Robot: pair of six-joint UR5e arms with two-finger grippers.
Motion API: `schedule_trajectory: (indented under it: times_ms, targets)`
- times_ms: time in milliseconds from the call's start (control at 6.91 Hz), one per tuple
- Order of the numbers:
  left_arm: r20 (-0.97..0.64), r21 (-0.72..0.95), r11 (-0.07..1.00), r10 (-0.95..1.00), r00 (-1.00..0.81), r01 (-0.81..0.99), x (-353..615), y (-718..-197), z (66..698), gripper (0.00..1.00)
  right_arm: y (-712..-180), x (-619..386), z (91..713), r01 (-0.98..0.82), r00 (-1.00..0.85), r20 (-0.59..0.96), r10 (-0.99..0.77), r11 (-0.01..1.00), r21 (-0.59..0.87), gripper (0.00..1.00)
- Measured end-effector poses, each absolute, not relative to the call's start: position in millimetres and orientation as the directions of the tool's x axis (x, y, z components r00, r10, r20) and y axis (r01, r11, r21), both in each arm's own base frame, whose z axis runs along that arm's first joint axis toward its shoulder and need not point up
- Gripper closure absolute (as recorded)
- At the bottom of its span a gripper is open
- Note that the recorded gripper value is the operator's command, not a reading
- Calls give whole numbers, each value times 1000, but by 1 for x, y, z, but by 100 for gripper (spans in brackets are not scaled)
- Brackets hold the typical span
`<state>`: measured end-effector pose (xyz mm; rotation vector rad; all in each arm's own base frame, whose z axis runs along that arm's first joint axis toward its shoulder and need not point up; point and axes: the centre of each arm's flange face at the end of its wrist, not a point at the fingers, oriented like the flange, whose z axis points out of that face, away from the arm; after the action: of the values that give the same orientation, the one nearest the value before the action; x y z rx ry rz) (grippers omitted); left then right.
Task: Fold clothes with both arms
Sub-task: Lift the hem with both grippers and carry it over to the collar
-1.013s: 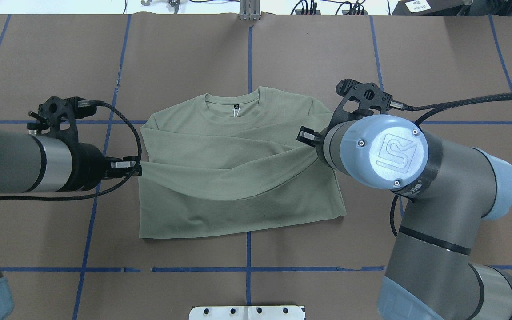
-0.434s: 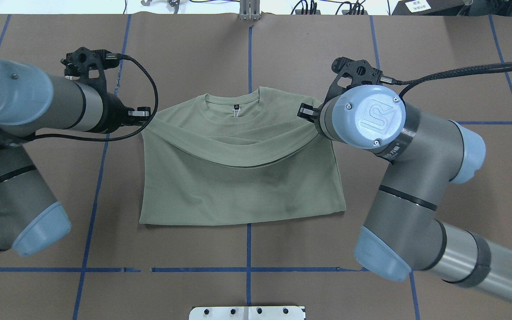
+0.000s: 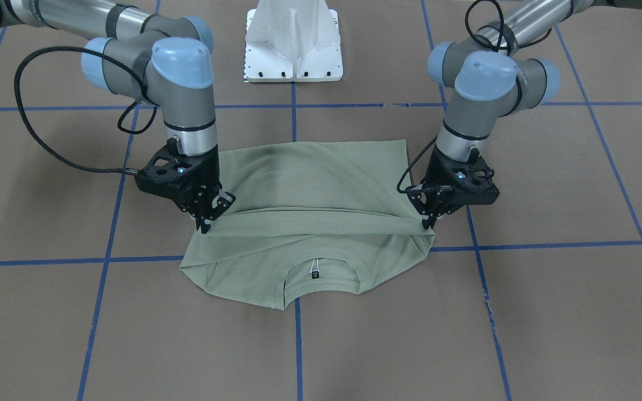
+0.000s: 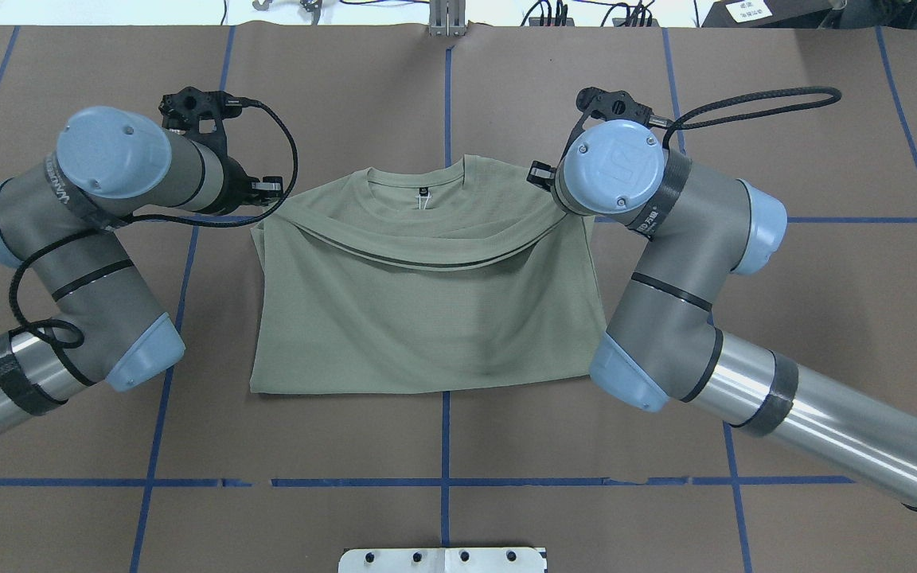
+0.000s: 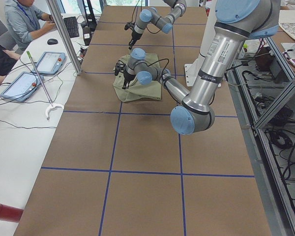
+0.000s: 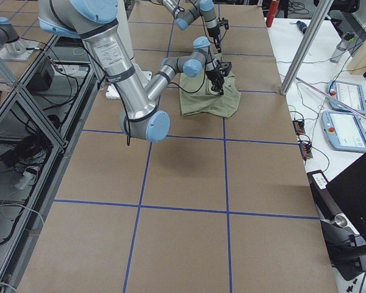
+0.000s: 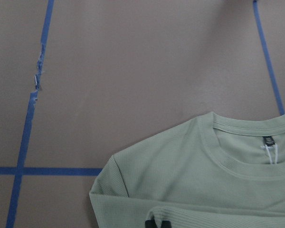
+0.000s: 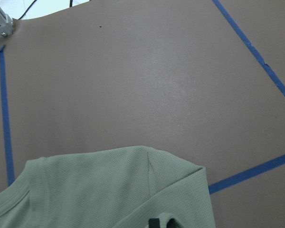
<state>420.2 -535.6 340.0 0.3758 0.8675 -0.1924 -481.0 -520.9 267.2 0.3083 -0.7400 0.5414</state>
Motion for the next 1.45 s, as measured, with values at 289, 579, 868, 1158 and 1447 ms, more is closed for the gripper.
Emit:
schedule_trajectory:
  times_ms: [289, 579, 868, 1158, 1447]
  targets:
    - [-765, 262, 912, -3, 643, 316, 427, -552, 371, 100, -547, -481, 295, -567, 617, 701, 358, 820, 80, 100]
    - [-754, 293, 904, 18, 656, 312, 417, -564, 373, 100, -564, -467, 303, -563, 624, 694, 361, 823, 79, 100]
    - [-754, 301, 902, 27, 657, 309, 416, -566, 370, 1, -568, -472, 315, -556, 637, 681, 362, 827, 80, 1]
    - [-756, 305, 903, 36, 654, 304, 419, -564, 367, 0, -569, -483, 324, -541, 650, 678, 345, 836, 94, 0]
    - [-769, 335, 896, 82, 634, 291, 411, -553, 349, 0, -570, -479, 314, -471, 676, 690, 260, 872, 133, 0]
